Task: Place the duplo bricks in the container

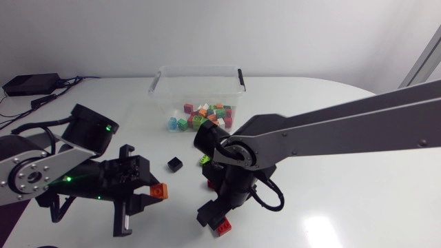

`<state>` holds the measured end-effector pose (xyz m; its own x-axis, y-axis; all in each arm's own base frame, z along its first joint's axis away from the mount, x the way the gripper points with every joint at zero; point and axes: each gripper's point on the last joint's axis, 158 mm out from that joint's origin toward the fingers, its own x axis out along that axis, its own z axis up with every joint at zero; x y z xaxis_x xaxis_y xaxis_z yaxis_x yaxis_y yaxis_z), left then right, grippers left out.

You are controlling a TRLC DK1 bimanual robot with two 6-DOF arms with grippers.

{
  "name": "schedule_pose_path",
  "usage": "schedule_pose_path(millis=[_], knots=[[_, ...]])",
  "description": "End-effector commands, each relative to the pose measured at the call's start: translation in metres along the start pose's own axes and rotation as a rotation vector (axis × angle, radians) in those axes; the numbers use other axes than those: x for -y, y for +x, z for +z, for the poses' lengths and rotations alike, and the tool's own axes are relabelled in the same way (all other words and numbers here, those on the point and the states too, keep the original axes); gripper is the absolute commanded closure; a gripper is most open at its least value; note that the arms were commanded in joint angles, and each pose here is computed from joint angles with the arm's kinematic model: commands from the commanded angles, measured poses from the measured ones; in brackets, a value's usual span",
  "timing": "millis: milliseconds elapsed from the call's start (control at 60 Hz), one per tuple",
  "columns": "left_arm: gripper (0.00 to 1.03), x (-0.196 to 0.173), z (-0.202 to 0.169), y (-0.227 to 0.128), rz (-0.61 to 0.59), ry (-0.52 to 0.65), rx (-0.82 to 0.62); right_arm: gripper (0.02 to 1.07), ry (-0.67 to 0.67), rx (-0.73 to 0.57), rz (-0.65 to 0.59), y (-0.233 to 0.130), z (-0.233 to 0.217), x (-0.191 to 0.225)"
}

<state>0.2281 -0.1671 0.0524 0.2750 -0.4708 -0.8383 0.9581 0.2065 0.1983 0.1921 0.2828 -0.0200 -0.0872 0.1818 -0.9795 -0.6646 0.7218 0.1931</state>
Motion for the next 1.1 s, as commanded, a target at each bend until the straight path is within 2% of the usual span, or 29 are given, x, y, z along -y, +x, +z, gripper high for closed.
schedule_pose_path(millis=[0, 183, 267, 417, 617, 750, 867, 1083], knots=[[0.69, -0.026, 0.016, -0.018, 0.079, 0.015, 0.063, 0.25, 0.050, -0.043, -0.011, 0.006, -0.004, -0.001], [0.69, -0.070, 0.030, -0.047, 0.198, -0.033, 0.146, 0.45, 0.048, -0.052, -0.051, 0.011, -0.007, -0.001], [0.69, -0.088, 0.034, -0.058, 0.246, -0.050, 0.172, 0.45, 0.037, -0.077, -0.072, 0.017, -0.013, -0.001], [0.69, -0.106, 0.040, -0.067, 0.297, -0.068, 0.206, 0.65, 0.032, -0.091, -0.109, 0.027, -0.019, 0.005], [0.69, -0.131, 0.052, -0.074, 0.360, -0.115, 0.267, 0.74, 0.020, -0.073, -0.170, 0.028, -0.022, 0.017], [0.69, -0.159, 0.062, -0.080, 0.414, -0.168, 0.316, 0.78, -0.024, 0.007, -0.178, 0.001, -0.013, 0.018], [0.68, -0.192, 0.078, -0.086, 0.460, -0.236, 0.387, 0.78, -0.031, 0.126, -0.191, -0.040, 0.011, 0.034], [0.68, -0.237, 0.098, -0.080, 0.468, -0.297, 0.426, 0.78, -0.014, 0.328, -0.200, -0.092, 0.056, 0.062]])
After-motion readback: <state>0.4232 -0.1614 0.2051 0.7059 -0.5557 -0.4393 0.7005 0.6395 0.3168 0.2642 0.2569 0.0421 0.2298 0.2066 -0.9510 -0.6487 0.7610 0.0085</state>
